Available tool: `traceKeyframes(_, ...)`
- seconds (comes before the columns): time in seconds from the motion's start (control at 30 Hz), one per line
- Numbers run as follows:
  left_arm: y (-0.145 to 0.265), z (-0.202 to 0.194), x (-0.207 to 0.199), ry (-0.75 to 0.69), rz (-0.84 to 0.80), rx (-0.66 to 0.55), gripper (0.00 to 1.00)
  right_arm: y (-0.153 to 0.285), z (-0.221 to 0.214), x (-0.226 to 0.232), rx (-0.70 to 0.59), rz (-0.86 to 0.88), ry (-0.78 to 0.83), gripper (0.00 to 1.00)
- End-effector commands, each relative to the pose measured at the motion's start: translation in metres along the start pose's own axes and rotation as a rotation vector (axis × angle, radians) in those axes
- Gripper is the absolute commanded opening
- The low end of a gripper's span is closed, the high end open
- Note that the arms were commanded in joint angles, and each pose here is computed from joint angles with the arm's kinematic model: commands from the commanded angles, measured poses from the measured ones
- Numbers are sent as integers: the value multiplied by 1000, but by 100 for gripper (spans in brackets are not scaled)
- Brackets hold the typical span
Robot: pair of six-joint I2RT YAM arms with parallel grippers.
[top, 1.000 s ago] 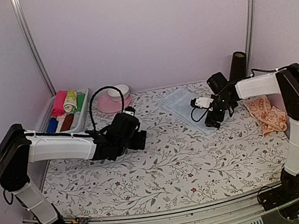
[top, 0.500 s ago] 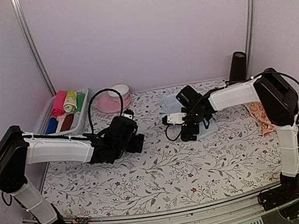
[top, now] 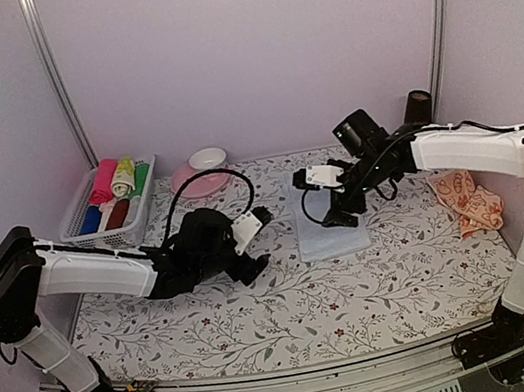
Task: Roll the towels
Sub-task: Smooth out the towel at the center of the board.
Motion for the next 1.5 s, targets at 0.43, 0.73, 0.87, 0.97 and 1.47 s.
traceKeyframes(0.43,-87,69,-90,-377,-304,-170,64,15,-100,-12,-52,-24,-207,46)
traceKeyframes(0.73,-99,64,-97,-341,-326,-145,43,-18,-127,14,33,111,-258,31)
traceKeyframes(0.87,-100,53,-101,-342,-342,-115,34,-29,-133,17,61,142,-274,30)
traceKeyframes(0.97,-99,43,-102,-352,-346,-98,29,-35,-143,22,106,168,-286,28)
traceKeyframes(1.47,-89,19,-119,-511,-442,-63,31,-26,-140,19,117,146,-261,44)
Point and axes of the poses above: each gripper's point midway between its finger pads, its own y axis back along the fingers, its own x axis along the line the jaws close on, z = x × y, the point moved 3 cm from there along y, back along the fingers, and after that the axes turned 2 degrees about y, right-handed, at the moved point
